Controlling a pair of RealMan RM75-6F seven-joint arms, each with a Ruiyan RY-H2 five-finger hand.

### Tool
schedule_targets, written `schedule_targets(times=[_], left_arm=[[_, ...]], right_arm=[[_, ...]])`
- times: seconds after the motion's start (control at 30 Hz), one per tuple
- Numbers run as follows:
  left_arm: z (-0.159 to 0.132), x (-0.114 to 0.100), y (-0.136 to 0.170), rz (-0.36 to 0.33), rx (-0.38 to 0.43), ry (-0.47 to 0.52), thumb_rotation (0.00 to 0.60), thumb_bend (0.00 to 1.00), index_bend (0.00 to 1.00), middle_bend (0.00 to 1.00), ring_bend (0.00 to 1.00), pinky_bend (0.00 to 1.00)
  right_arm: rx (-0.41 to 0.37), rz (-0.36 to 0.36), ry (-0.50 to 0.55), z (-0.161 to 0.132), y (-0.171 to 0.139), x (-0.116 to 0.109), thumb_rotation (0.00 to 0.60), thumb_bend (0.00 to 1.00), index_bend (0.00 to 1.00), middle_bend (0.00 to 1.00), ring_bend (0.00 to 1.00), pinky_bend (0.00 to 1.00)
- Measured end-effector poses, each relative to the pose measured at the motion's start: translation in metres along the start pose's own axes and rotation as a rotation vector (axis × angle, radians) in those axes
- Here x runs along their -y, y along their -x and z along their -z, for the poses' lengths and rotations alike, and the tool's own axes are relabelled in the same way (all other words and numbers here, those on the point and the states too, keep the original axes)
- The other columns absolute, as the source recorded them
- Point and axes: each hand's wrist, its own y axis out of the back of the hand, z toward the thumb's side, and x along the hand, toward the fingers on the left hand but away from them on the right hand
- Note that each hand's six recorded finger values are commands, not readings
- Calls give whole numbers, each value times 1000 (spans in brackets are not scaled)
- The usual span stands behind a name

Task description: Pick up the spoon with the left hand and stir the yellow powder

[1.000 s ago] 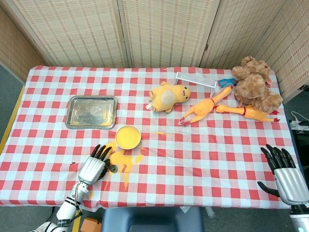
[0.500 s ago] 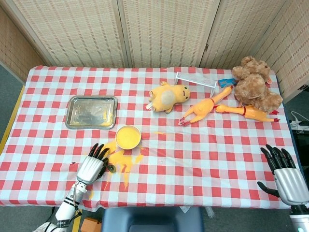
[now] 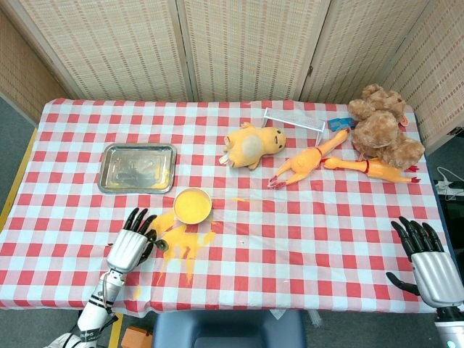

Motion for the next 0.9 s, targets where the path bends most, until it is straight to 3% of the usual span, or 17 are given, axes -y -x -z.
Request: schedule_targets(times=[0.37, 0.9], left_arm=[[-5, -41, -22, -104, -1, 21, 600, 488, 748, 168, 0, 0], [-64, -55, -91, -147, 48, -130, 600, 490, 747, 175, 0, 0]], right_arm=[[-2, -1, 3, -1, 1, 0, 600, 83, 0, 0, 0, 0], [17, -10, 4, 5, 6, 1, 600, 94, 0, 0, 0, 0]])
